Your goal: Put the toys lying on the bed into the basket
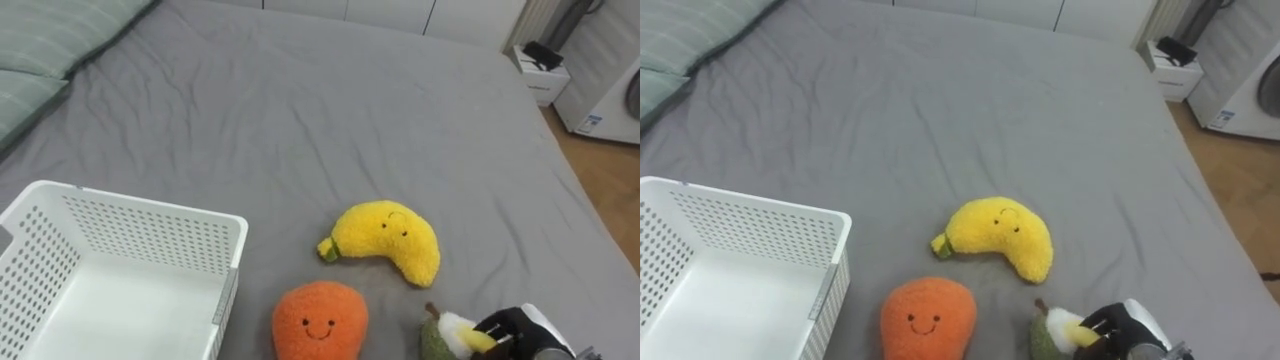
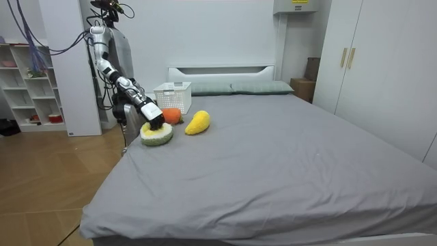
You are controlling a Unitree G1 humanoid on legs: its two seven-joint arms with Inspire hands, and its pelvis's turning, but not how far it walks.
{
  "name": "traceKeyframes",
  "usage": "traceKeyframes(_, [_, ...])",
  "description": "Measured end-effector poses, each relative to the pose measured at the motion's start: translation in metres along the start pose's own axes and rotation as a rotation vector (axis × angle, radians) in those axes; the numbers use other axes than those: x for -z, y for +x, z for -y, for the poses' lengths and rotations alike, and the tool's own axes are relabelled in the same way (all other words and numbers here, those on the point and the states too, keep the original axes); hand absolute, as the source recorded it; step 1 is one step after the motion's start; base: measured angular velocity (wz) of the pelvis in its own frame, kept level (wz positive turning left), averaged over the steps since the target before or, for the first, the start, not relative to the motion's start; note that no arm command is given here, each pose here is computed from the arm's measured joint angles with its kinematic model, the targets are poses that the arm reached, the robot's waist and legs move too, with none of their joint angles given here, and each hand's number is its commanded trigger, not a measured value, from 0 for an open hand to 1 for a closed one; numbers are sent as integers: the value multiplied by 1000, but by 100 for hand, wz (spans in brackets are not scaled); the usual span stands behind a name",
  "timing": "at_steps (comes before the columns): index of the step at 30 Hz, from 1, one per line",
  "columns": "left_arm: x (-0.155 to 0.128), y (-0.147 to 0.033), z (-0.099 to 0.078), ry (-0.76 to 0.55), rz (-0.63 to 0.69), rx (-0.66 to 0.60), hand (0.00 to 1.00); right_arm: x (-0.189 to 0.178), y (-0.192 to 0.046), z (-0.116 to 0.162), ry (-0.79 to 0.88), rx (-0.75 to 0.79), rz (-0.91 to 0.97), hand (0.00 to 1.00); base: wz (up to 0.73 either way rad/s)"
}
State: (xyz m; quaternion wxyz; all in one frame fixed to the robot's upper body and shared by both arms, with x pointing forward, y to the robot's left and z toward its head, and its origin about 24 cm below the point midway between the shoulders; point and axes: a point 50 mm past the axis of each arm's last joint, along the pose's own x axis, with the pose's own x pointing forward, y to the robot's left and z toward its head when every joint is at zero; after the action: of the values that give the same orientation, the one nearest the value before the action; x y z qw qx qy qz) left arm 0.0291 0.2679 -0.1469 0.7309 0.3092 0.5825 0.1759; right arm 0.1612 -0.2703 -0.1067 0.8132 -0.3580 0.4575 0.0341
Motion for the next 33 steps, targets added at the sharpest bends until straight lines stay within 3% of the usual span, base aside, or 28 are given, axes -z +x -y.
traceKeyframes(8, [-1, -1, 3, -8, 0, 16, 0, -6, 0, -3, -2, -4, 18, 100, -2])
traceKeyframes(17, [-1, 1, -1, -5, 6, 24, 0, -45, -8, 20, -18, 79, 187, 100, -1])
traceKeyframes(27, [-10, 4, -5, -44, 30, 40, 0, -137, -61, 88, -9, 332, 613, 100, 0])
traceKeyframes(33, [-19, 5, -6, -58, 53, 32, 0, -172, -82, 98, 22, 329, 777, 100, 4])
